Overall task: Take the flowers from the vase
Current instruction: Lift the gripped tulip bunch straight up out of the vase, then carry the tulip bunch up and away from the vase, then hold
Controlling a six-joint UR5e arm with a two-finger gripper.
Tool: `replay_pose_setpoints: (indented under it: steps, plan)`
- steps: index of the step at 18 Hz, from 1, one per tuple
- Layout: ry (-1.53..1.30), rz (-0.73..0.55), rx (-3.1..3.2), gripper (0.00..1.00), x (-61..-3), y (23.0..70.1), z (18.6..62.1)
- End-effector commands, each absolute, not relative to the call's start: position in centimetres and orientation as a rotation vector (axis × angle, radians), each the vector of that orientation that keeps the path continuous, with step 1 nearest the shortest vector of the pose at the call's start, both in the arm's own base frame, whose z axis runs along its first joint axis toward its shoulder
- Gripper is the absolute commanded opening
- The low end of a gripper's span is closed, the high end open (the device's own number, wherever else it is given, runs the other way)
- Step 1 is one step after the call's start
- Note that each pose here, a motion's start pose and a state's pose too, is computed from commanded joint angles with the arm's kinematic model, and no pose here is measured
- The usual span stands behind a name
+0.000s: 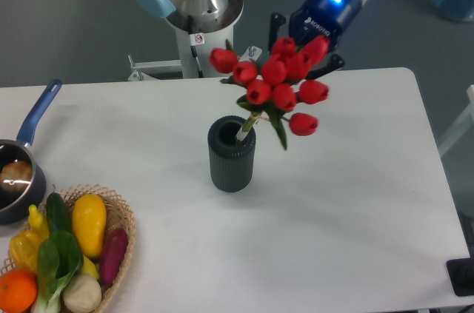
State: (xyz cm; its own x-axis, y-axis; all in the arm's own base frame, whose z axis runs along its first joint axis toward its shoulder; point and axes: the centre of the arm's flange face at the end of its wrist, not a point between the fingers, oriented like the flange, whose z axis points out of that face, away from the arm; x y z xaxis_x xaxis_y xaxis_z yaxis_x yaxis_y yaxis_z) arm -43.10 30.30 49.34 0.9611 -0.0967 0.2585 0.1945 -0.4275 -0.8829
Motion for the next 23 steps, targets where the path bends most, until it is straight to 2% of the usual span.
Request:
replay_pose_setpoints:
  steps: [8,15,23]
  plan:
    - [-0.139,-0.325,-1.956,0.29,-44.1,29.2,50.6]
    - [-0.146,-0.276,-1.947,0.28,-45.4,27.9,51.2]
    - [-0.077,-0.166,-1.99,0.28,-49.9,28.2,48.1]
